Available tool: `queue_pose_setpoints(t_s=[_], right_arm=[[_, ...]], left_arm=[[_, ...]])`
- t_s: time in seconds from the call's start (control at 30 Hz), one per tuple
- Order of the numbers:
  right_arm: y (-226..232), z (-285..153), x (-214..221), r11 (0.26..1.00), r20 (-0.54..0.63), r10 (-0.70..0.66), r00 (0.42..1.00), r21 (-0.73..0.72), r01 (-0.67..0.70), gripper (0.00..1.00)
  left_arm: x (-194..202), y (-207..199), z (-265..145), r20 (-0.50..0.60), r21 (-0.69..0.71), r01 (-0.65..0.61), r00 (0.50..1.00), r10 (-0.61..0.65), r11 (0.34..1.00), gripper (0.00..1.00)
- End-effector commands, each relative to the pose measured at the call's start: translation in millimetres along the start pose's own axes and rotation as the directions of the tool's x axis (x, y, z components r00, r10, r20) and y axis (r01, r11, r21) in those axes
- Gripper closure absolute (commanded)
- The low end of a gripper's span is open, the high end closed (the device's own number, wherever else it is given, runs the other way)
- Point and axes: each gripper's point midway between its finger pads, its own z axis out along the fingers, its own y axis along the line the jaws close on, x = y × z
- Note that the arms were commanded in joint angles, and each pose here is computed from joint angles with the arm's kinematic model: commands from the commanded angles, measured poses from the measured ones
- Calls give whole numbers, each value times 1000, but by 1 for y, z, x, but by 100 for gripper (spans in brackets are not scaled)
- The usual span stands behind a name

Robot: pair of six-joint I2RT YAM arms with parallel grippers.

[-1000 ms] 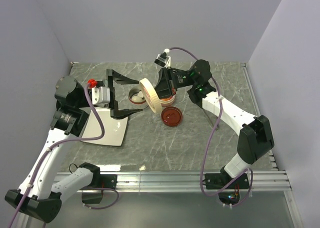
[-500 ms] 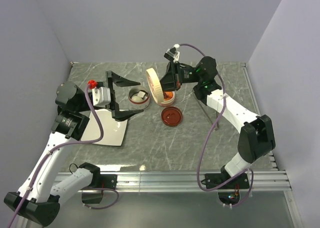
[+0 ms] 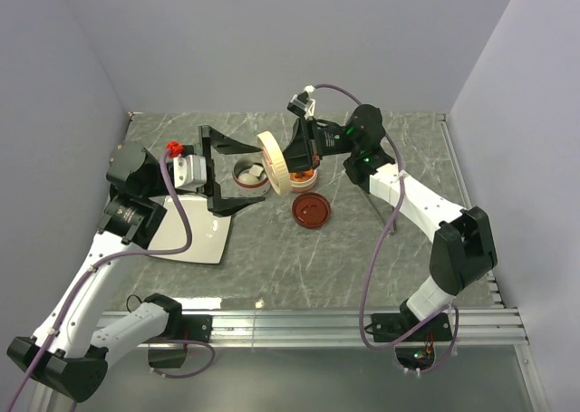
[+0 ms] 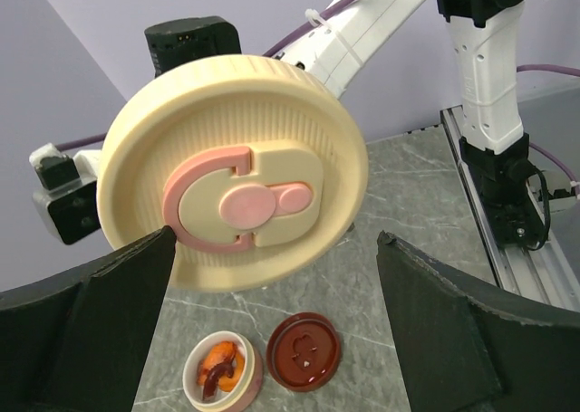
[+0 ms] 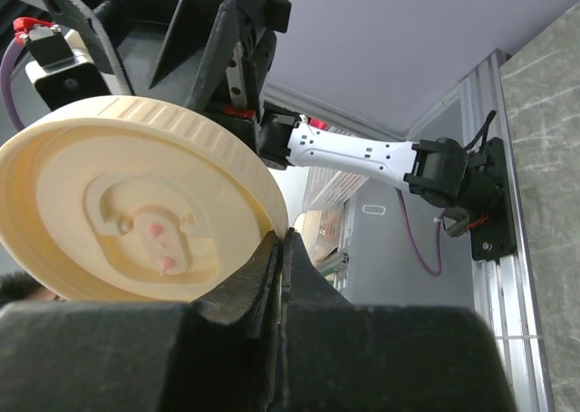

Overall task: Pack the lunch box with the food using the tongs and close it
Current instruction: Pass the lid of the lunch box from the right arm to the left

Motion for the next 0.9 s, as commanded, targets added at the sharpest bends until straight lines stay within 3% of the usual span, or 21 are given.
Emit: queue_pose_setpoints(t_s=[0.0, 0.87], right_arm=[[8, 5, 0, 999, -10, -49, 999, -16, 49, 100], [2, 9, 9, 998, -52, -56, 997, -5, 55, 100]], left_arm=[[-20, -2, 1, 32, 26, -84, 996, 83, 996, 1], [-23, -3, 4, 30, 31, -88, 996, 87, 996, 1]])
